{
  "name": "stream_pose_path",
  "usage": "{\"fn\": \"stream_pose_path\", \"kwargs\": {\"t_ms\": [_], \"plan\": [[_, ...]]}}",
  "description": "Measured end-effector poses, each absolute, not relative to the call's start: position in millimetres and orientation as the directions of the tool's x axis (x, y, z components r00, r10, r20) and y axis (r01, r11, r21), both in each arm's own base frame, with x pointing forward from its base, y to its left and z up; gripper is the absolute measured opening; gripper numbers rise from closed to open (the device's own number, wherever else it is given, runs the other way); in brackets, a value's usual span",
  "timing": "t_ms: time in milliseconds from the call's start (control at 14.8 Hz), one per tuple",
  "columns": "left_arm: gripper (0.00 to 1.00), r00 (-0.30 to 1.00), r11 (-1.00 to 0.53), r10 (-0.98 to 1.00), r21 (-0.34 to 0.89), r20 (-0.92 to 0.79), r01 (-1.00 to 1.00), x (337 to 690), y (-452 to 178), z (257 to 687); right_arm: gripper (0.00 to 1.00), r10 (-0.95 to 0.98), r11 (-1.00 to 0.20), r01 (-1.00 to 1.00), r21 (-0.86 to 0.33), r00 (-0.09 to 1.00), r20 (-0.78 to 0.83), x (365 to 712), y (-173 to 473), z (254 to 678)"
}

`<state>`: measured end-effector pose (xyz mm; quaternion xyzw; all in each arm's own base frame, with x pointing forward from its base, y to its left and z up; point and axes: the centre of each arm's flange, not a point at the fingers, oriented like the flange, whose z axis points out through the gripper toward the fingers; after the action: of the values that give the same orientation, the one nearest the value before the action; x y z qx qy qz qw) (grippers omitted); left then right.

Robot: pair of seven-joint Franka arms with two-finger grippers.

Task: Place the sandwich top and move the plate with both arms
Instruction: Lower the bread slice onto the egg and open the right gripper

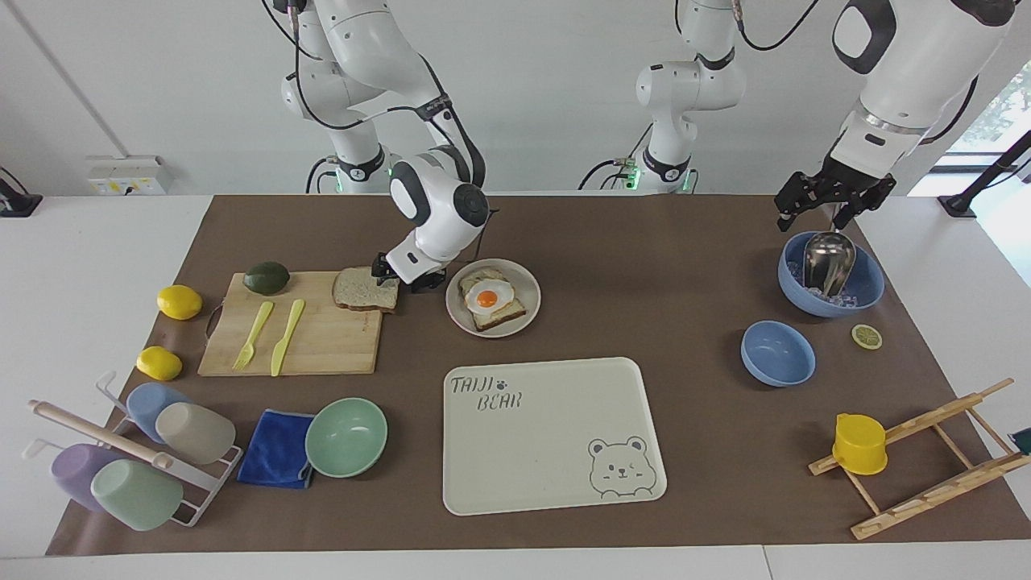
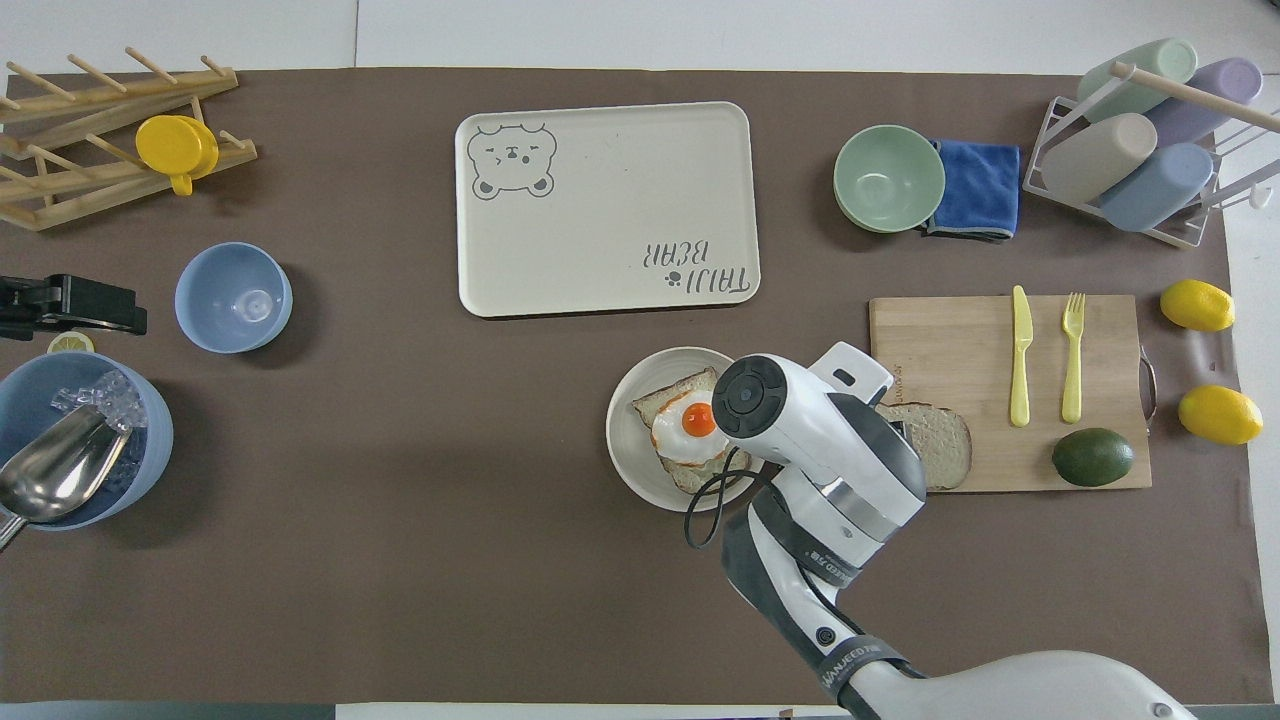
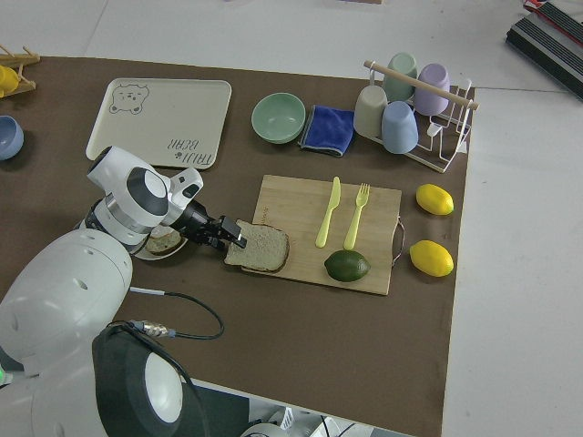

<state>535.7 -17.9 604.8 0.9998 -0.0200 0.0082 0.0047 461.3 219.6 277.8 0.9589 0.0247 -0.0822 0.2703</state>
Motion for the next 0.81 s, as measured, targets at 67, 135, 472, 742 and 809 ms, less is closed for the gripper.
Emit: {"fn": "stream_pose_path", "kwargs": {"t_ms": [67, 135, 472, 742, 809], "plan": [[1.0, 0.999, -0.999, -0.039, 0.009, 0.016, -0.039, 535.6, -17.5, 604.4, 0.79, 0.011, -0.846, 0.099, 0.523, 0.985, -0.17, 461.1, 218.3, 276.8], [1.0, 0.999, -0.999, -0.037, 0.009, 0.015, -0.037, 535.6, -16.5, 604.0, 0.79, 0.018, -0.84, 0.107, 0.532, 0.985, -0.17, 460.4, 217.0, 275.5], [1.0, 0.999, -1.0, -0.028, 0.009, 0.014, -0.029, 535.7, -11.8, 603.7, 0.77, 0.025, -0.832, 0.117, 0.542, 0.984, -0.174, 458.3, 214.8, 272.7], [1.0, 1.0, -1.0, -0.025, 0.009, 0.014, -0.025, 535.7, -10.0, 603.7, 0.38, 0.022, -0.811, 0.129, 0.571, 0.981, -0.192, 455.1, 210.0, 271.7], [1.0, 1.0, -1.0, -0.025, 0.009, 0.014, -0.025, 535.7, -10.0, 603.6, 0.27, 0.021, -0.805, 0.132, 0.579, 0.981, -0.194, 455.1, 208.4, 273.0]]}}
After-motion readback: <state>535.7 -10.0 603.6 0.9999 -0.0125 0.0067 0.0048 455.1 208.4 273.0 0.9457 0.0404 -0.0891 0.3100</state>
